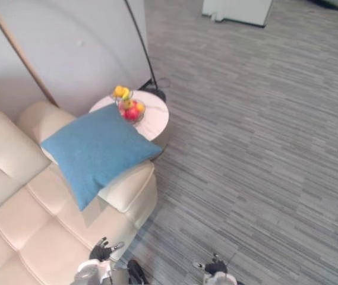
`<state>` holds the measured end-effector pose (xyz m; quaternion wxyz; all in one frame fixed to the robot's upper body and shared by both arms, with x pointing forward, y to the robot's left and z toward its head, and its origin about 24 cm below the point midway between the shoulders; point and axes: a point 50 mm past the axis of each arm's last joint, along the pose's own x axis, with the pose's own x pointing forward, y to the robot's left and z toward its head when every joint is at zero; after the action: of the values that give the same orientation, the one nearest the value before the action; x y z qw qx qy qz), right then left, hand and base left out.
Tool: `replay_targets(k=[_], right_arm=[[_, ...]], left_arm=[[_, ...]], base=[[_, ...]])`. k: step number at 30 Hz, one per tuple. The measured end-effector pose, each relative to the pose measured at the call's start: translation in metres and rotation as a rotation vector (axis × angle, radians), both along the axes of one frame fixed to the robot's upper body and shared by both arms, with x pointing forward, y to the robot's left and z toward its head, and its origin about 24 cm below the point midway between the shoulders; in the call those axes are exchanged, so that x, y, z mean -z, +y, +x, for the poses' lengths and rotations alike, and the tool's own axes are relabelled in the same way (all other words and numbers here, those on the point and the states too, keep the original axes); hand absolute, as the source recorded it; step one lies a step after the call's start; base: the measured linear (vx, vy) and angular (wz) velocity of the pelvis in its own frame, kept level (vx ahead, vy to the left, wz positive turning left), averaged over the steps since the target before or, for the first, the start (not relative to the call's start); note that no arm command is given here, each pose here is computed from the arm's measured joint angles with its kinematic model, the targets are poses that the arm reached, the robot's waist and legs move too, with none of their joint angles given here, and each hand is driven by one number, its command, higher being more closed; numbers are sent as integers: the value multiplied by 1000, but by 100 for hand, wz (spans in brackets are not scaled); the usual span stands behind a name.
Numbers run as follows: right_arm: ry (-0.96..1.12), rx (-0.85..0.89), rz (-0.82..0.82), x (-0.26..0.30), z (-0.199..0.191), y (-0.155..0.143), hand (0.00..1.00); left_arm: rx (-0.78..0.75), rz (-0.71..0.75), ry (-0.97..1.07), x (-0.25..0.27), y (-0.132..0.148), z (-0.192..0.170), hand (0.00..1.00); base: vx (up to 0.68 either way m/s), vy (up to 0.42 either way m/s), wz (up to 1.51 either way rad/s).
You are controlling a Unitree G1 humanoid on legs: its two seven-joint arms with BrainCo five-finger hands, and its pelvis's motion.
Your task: Pick up cushions and gather them together orderly.
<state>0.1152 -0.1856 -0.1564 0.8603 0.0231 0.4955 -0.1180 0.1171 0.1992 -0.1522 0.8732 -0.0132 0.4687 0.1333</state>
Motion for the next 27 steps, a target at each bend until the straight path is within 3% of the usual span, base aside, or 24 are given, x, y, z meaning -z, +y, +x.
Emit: replay_targets(k=[7, 14, 20, 27], right_arm=[[22, -5, -17, 1, -5, -10, 0], [-16, -29, -22, -2, -3, -7, 0], [-21, -25, -32, -3, 0, -11, 0], [-42, -10, -47, -6, -4, -11, 0]], left_arm=[[84, 29, 39, 2, 3, -6, 0], [75, 31, 24, 1, 2, -3, 0], [41, -54, -11, 2, -28, 5, 0], [40, -47, -26, 0, -29, 10, 0]], base=[[182, 44, 67], [220, -189, 87], [307, -192, 54], [103, 15, 19]])
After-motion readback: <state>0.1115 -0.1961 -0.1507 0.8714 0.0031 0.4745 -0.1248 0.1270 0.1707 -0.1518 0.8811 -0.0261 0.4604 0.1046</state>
